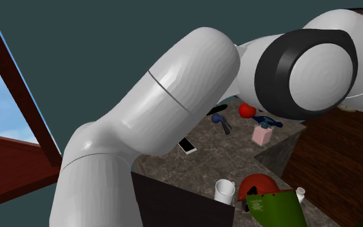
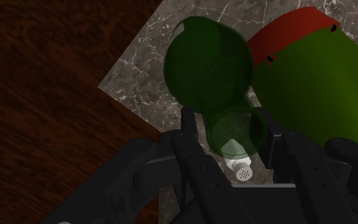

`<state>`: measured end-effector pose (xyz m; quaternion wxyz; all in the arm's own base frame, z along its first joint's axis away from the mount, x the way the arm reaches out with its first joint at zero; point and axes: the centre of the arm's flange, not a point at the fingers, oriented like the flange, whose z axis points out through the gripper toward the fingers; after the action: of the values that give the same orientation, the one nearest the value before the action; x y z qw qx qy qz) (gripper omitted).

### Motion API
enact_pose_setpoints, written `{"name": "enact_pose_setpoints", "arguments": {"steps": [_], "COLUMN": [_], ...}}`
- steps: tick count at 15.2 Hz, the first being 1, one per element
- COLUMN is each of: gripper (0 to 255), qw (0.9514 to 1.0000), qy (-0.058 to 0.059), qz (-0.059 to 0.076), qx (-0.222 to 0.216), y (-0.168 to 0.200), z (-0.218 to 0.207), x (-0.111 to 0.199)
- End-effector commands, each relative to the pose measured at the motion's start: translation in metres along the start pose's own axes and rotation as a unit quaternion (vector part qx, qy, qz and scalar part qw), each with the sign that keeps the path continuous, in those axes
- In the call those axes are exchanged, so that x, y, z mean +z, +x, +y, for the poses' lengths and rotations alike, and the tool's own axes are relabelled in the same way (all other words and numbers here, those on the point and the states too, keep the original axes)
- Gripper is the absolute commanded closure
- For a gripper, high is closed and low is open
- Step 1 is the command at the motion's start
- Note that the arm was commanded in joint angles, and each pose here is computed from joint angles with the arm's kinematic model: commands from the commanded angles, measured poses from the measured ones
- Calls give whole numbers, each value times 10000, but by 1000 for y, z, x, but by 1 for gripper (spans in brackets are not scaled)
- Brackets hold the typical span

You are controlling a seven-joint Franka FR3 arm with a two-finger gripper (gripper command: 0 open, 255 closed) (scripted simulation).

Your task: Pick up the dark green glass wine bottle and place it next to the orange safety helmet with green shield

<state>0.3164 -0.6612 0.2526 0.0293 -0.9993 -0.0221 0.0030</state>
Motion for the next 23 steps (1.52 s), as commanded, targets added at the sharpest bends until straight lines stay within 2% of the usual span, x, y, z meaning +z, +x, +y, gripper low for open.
{"name": "enact_pose_setpoints", "arguments": {"steps": [1, 4, 11, 12, 17, 21, 23], "gripper": [255, 255, 255, 0, 0, 0, 0], "qw": [10000, 10000, 10000, 10000, 10000, 10000, 10000], "qy": [-4, -4, -4, -4, -4, -4, -4], "qz": [2, 2, 2, 2, 1, 2, 2], "qx": [0, 0, 0, 0, 0, 0, 0], "y": [0, 0, 0, 0, 0, 0, 0], "z": [1, 2, 2, 2, 2, 2, 2], "x": [10, 25, 25, 25, 25, -25, -25]}}
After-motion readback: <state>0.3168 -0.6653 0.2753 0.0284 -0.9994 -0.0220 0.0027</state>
